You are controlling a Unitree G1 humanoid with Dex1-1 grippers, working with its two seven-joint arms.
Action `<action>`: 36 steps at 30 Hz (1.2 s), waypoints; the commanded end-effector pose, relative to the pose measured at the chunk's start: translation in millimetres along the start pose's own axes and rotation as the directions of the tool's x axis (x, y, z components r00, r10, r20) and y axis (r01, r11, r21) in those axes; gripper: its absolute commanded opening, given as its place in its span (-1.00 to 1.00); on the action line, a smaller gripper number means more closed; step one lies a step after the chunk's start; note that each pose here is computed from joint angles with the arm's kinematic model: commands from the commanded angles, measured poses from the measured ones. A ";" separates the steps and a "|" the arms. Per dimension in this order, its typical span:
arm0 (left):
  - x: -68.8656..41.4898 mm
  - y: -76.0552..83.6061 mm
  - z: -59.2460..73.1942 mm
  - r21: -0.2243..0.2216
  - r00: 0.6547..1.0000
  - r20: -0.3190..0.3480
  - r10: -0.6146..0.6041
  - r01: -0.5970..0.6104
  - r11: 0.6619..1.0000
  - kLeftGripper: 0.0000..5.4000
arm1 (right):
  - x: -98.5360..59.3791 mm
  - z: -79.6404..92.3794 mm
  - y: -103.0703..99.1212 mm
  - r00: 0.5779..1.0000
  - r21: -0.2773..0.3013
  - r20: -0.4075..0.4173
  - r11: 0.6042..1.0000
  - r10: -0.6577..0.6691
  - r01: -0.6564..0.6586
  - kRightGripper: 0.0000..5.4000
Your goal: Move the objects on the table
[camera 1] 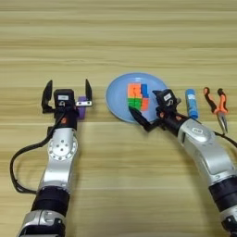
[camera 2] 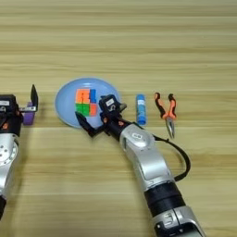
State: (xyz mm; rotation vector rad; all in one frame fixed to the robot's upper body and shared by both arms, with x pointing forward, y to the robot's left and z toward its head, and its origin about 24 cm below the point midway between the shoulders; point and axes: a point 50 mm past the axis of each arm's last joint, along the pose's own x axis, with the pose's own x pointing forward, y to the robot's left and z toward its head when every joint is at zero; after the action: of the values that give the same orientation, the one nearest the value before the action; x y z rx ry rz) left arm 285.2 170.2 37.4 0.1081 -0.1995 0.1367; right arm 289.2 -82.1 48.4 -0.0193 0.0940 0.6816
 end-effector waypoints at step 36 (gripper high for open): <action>0.0 8.7 -1.4 0.026 1.000 -0.010 0.016 -0.016 1.000 0.99 | 41.3 -7.2 11.3 0.995 0.044 0.055 0.996 -0.084 0.081 1.00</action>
State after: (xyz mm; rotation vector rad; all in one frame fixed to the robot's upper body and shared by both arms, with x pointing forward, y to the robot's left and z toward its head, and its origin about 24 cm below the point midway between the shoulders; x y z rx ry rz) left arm 284.6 176.6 37.5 0.1178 -0.1980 0.1529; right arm 311.5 -52.4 33.1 0.0087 0.0648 0.5910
